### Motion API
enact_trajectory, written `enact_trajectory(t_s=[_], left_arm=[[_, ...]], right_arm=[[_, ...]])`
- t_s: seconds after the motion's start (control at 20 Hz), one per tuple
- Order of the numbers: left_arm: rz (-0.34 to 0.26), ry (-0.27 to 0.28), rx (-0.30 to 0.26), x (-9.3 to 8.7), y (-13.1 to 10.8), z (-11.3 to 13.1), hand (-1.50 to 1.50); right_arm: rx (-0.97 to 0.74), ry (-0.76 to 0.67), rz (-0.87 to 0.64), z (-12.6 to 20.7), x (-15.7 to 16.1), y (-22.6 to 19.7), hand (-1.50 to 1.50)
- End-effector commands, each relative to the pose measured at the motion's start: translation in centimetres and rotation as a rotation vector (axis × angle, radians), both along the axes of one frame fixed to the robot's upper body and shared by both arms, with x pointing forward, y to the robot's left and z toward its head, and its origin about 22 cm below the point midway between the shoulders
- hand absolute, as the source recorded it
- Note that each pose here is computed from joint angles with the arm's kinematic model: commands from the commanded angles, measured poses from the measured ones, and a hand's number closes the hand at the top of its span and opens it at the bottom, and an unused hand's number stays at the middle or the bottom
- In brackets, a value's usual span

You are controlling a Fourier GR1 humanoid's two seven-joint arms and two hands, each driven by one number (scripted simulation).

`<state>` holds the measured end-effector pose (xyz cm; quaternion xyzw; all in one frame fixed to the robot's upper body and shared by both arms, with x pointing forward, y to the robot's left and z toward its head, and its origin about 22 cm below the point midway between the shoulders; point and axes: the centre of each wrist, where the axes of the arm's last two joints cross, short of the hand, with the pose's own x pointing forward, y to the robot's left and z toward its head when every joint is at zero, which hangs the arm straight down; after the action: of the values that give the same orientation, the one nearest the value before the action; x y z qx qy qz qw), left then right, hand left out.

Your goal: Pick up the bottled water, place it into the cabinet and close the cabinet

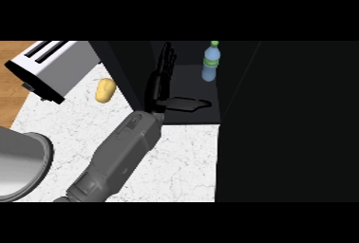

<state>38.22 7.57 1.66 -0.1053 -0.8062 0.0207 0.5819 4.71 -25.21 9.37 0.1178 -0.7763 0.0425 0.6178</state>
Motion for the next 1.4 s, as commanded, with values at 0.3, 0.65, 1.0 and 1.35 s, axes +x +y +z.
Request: enact_trajectory(t_s=[0.3, 0.65, 1.0, 1.35], left_arm=[[-0.156, -0.066, -0.123, -7.2, 0.0, -1.5, -1.5], [-0.193, -0.039, -0.157, -10.7, 1.9, 0.1, 1.5], [-0.175, 0.015, -0.139, -14.9, 6.9, -0.2, 1.5], [-0.084, 0.0, -0.128, -17.5, 13.4, 0.2, -1.5]], right_arm=[[-0.025, -0.04, -0.026, 2.8, -0.5, 0.0, -1.5], [-0.111, -0.054, 0.139, 3.6, -1.2, 0.7, -1.5], [-0.222, -0.029, 0.351, 3.6, -1.1, 0.7, 1.5], [-0.269, -0.112, 0.498, 6.0, -1.5, 1.7, 1.5]])
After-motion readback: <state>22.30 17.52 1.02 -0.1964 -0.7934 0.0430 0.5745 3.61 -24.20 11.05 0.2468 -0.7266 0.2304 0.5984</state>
